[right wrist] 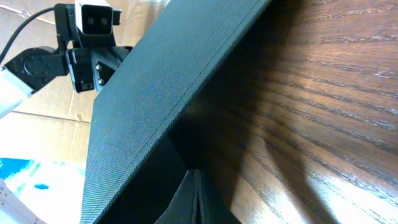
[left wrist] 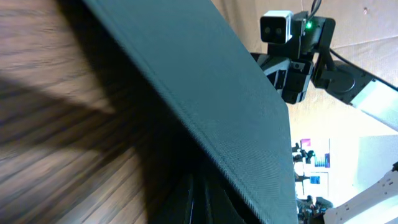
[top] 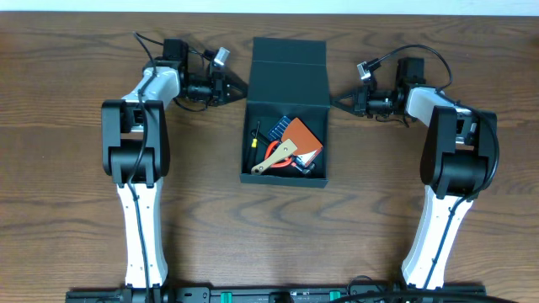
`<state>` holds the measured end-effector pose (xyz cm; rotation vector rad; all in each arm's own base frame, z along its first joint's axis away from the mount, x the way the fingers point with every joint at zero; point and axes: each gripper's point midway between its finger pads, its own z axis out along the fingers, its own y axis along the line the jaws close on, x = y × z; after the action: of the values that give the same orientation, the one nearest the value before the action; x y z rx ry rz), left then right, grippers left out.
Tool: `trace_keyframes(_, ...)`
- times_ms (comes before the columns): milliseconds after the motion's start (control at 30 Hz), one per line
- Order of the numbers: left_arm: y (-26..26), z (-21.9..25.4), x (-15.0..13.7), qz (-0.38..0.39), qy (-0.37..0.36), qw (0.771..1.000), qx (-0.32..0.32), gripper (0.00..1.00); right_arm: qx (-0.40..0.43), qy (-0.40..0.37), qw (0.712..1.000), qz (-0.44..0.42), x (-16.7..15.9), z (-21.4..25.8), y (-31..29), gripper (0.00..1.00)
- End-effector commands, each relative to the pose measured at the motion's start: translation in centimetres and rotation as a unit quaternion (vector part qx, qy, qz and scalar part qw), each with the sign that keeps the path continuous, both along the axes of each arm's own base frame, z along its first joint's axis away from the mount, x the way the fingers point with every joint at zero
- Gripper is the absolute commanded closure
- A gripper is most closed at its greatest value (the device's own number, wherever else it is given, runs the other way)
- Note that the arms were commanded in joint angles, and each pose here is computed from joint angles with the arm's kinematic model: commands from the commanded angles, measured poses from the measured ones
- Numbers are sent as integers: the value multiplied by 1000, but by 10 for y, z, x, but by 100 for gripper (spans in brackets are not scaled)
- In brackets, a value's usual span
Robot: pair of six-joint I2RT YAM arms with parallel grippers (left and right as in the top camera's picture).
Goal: Pack container
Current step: 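Push the lid edges with both grippers, tilting the lid forward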
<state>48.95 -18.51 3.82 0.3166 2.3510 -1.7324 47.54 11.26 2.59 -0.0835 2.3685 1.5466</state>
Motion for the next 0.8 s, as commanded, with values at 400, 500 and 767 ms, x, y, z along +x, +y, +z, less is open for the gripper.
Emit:
trace_keyframes(400,-2,0,-6,-5,19,999,-28,94,5,-8,1000,-1,5,1,2,99)
trace_keyframes(500,-2,0,-6,-5,19,999,-28,94,7,-4,1000,-3,6,1,3,99)
trace_keyframes(767,-1,0,-6,-5,19,999,-27,94,5,-5,1000,-5,9,1,6,99)
